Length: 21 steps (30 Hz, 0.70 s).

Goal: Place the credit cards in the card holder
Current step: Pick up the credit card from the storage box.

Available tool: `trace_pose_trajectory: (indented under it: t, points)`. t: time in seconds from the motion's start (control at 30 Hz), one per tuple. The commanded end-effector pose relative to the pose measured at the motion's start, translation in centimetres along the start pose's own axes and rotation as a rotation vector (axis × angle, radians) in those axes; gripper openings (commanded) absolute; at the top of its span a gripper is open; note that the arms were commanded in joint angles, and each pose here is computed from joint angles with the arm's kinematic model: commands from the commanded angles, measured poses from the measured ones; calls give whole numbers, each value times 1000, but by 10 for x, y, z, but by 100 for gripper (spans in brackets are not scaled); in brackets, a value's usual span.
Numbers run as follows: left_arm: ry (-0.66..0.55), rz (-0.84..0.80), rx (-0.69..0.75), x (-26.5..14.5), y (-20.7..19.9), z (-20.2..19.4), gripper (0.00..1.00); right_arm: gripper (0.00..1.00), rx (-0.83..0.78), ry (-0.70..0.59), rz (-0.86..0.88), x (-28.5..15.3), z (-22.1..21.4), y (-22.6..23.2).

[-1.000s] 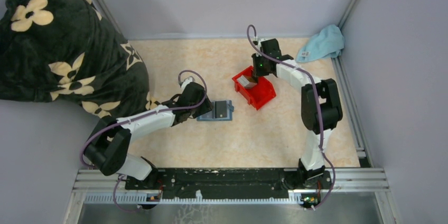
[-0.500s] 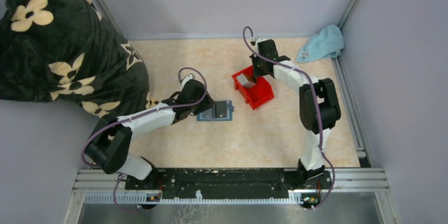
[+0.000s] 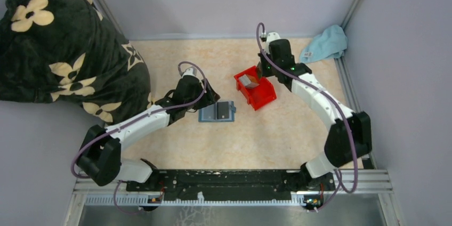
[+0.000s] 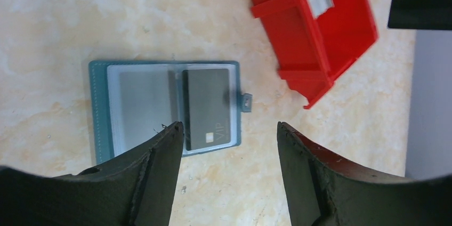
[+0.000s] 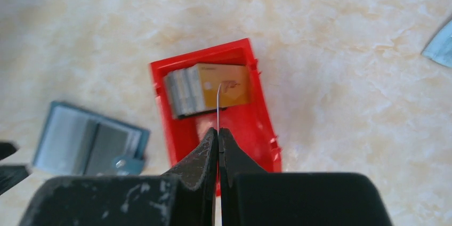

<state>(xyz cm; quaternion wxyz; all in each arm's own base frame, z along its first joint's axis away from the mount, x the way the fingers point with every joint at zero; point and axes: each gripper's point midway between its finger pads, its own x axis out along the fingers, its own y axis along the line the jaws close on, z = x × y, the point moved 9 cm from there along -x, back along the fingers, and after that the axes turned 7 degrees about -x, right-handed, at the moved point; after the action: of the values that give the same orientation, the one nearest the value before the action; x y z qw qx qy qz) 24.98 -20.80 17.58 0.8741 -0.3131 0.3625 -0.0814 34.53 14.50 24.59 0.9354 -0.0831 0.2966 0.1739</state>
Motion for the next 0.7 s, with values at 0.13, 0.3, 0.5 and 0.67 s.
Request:
trace_pose_trajectory:
  t: [0.13,0.3,0.5,0.67]
  points:
    - [44,-333,134,-38,-28,7,71,0,46,-100,313,-79,-17,57]
    - [125,-523,222,-57,-32,-4,70,0,44,-53,507,-105,-54,92]
    - [201,-690,296,-79,-34,-13,69,0,115,-61,666,-129,-74,104]
    - [284,-782,331,-89,-34,-21,68,0,143,-68,752,-138,-77,109]
